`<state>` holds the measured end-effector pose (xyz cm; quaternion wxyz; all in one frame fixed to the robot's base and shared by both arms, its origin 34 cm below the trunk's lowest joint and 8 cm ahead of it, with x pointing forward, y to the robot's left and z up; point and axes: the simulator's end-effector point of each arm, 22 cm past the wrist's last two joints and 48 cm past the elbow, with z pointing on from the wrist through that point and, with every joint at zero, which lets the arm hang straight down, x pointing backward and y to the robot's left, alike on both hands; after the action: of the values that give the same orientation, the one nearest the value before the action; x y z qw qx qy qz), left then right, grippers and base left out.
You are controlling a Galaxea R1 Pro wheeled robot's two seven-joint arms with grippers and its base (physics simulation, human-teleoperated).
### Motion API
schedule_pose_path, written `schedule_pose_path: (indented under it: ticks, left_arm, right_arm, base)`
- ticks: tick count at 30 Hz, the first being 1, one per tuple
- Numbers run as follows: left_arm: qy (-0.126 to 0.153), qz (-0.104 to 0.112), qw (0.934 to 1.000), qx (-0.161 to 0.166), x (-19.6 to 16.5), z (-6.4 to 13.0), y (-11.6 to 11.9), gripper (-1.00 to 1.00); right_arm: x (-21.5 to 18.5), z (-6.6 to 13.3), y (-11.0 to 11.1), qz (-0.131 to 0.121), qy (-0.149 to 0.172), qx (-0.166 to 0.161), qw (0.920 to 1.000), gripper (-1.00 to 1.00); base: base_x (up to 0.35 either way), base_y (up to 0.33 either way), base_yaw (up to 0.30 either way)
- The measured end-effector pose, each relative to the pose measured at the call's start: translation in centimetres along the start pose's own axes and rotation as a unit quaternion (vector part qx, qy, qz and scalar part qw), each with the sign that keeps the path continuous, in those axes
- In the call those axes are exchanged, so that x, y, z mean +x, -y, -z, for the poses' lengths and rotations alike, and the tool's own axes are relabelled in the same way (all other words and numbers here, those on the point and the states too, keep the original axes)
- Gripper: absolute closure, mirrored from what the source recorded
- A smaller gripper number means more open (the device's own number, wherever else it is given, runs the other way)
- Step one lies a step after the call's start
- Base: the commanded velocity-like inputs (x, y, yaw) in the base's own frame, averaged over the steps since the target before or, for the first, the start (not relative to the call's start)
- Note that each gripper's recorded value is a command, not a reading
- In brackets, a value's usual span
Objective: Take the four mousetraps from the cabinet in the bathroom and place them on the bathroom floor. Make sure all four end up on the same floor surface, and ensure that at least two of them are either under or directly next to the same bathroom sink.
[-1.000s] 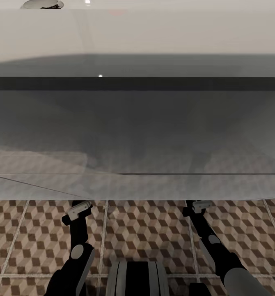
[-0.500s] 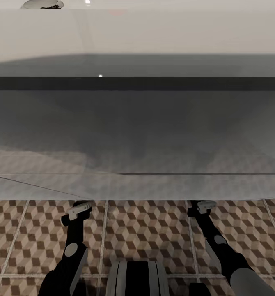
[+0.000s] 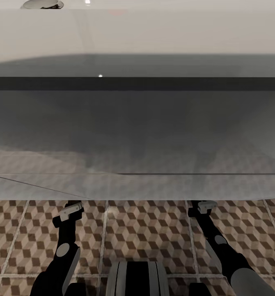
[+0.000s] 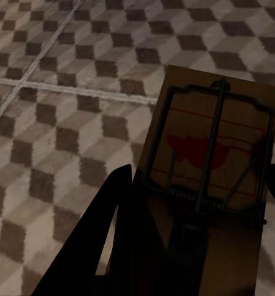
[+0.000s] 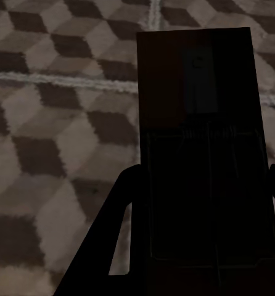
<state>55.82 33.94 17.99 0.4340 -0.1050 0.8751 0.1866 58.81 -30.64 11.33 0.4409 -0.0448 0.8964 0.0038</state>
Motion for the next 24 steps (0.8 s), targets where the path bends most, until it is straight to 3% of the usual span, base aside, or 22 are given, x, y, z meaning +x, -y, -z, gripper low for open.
schedule_pose_path:
  ticks: [12, 17, 20, 24]
  left_arm:
    - [-0.003, -0.003, 1.0000, 0.003, 0.1, 0.0, 0.1, 1.00]
    - [-0.002, -0.008, 0.9997, 0.021, 0.1, -0.2, 0.5, 1.00]
    - [0.002, -0.019, 0.9994, 0.028, 0.0, -0.7, -0.3, 1.00]
    - [-0.001, -0.013, 0.9997, 0.020, 0.0, -1.4, -2.3, 1.00]
  right_arm:
    - [0.1, 0.0, 0.0, -0.001, -0.002, 0.001, 1.0000, 1.00]
    - [0.3, 0.1, 0.0, -0.001, -0.004, 0.001, 1.0000, 1.00]
    - [0.3, 0.1, -0.1, -0.001, -0.005, -0.003, 1.0000, 1.00]
    - [0.4, 0.1, 0.4, 0.002, -0.005, -0.002, 1.0000, 1.00]
  base:
    - [0.000, 0.000, 0.000]
    - [0.000, 0.000, 0.000]
    - [0.000, 0.000, 0.000]
    - [0.000, 0.000, 0.000]
